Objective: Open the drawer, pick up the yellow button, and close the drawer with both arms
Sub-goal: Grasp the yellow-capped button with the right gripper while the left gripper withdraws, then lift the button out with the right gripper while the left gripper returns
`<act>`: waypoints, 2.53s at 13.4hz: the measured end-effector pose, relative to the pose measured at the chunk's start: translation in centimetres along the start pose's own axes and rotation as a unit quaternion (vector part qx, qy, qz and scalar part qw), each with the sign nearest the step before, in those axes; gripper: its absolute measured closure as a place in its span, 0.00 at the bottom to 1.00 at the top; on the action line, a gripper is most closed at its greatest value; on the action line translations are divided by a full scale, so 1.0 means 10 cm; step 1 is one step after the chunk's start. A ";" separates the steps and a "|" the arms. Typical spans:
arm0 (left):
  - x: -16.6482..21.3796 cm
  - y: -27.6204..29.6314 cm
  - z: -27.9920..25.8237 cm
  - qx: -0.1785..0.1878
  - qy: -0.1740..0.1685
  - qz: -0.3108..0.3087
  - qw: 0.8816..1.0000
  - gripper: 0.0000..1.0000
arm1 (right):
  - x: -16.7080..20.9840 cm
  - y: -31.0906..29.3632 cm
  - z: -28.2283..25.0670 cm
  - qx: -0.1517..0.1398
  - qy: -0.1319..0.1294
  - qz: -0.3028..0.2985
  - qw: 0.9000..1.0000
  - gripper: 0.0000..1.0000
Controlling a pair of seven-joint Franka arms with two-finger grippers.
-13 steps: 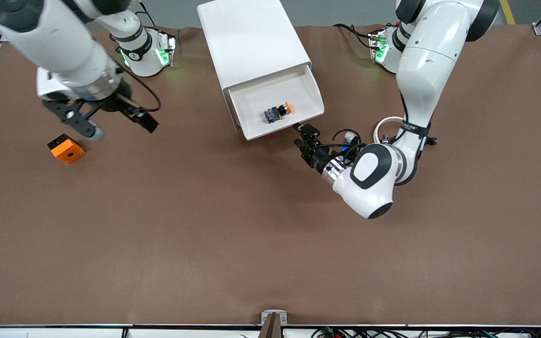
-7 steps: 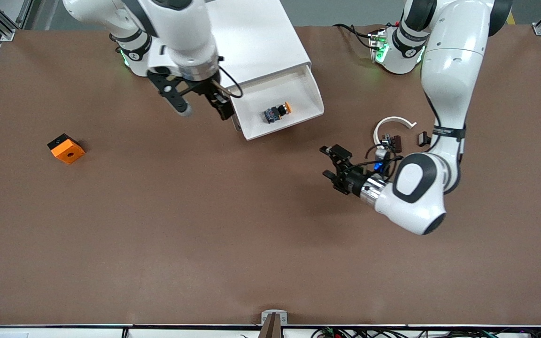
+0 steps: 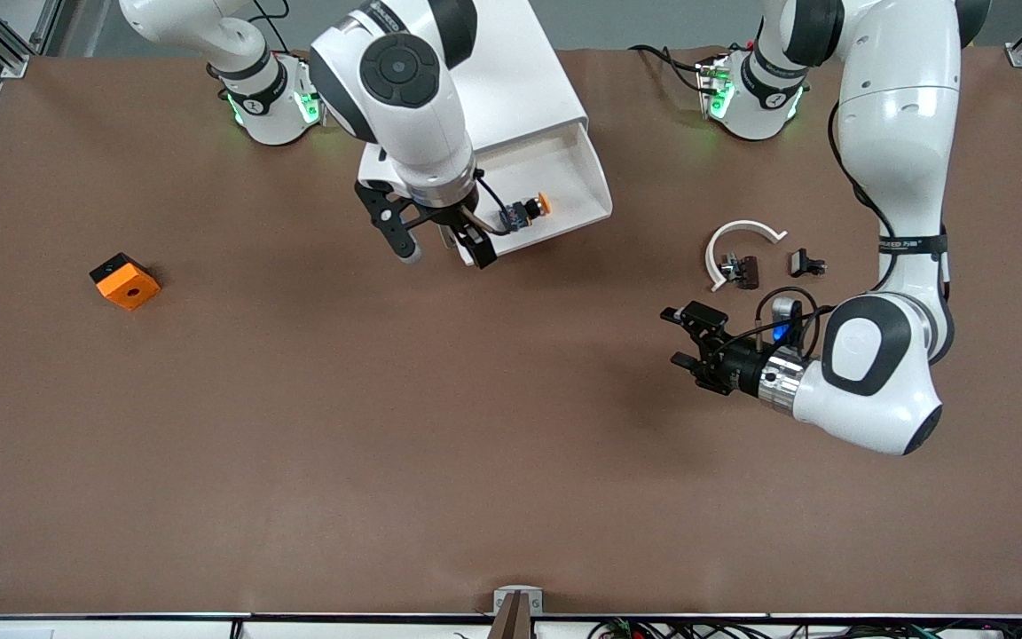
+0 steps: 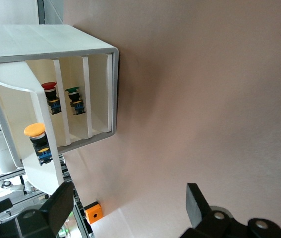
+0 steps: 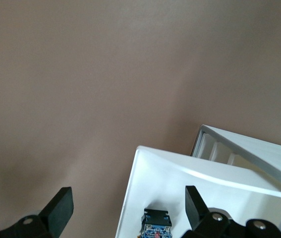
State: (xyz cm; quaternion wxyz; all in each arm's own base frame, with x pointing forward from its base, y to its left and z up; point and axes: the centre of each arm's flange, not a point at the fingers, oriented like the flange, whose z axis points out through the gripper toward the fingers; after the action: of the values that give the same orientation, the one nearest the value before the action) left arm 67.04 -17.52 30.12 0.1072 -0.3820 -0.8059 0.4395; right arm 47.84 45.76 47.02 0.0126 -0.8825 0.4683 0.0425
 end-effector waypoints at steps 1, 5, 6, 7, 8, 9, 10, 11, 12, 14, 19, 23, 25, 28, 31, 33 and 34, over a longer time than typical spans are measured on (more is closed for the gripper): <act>0.05 0.03 -0.04 -0.006 0.004 0.001 1.000 0.00 | -0.09 -0.01 0.06 -0.001 0.000 -0.006 1.000 0.00; 0.10 -0.04 -0.19 -0.028 0.019 0.037 0.999 0.00 | -0.35 0.00 0.13 -0.003 -0.004 -0.023 1.000 0.00; 0.09 -0.06 -0.20 -0.029 0.019 0.039 0.999 0.00 | -0.45 0.02 0.15 -0.005 -0.005 -0.030 1.000 0.00; 0.09 -0.06 -0.21 -0.029 0.019 0.040 0.999 0.00 | -0.55 0.05 0.18 -0.007 -0.005 -0.037 0.999 0.00; 0.09 -0.06 -0.21 -0.029 0.019 0.040 0.999 0.00 | -0.64 0.07 0.22 -0.011 -0.004 -0.044 0.999 0.00; 0.09 -0.06 -0.20 -0.029 0.020 0.040 0.999 0.00 | -0.71 0.08 0.28 -0.017 -0.003 -0.049 0.999 0.00; 0.09 -0.07 -0.18 -0.025 0.023 0.040 0.999 0.00 | -0.77 0.09 0.34 -0.022 -0.002 -0.052 0.998 0.00; 0.09 -0.09 -0.15 -0.021 0.031 0.043 0.998 0.00 | -0.79 0.10 0.40 -0.027 -0.001 -0.054 0.998 0.00; 0.09 -0.10 -0.12 -0.021 0.044 0.057 0.997 0.00 | -0.80 0.10 0.45 -0.034 0.000 -0.053 0.998 0.00; 0.08 -0.19 -0.06 -0.035 0.091 0.149 0.984 0.00 | -0.77 0.10 0.55 -0.049 0.001 -0.050 0.998 0.00; -0.01 -0.66 -0.24 -0.053 0.151 0.369 0.915 0.00 | -0.78 0.09 0.73 -0.068 -0.004 -0.046 0.997 0.00; -0.02 -1.01 -0.35 -0.046 0.188 0.498 0.845 0.00 | -0.78 0.08 0.77 -0.069 -0.004 -0.046 0.997 0.47; 0.05 -1.10 -0.36 -0.030 0.193 0.556 0.808 0.00 | -0.78 0.07 0.75 -0.065 -0.005 -0.046 0.997 0.59; 0.17 -1.15 -0.30 -0.017 0.211 0.607 0.766 0.00 | -0.78 0.06 0.74 -0.063 -0.005 -0.046 0.997 0.59; 0.10 -1.29 0.02 -0.027 0.244 0.650 0.719 0.00 | -0.73 0.02 0.63 -0.058 -0.019 -0.035 0.998 0.59; 0.09 -1.37 0.22 -0.048 0.250 0.678 0.689 0.00 | -0.54 -0.04 0.41 -0.068 -0.040 -0.017 0.997 0.59; 0.12 -1.40 0.30 -0.059 0.259 0.688 0.676 0.00 | -0.37 -0.08 0.24 -0.074 -0.054 -0.012 0.996 0.59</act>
State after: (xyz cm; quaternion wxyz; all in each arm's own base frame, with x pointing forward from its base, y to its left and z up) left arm 57.38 -23.03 39.27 -0.0442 -0.9324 -0.2801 0.2241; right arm 46.24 49.41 44.96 -0.0273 -0.8829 0.4518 0.1246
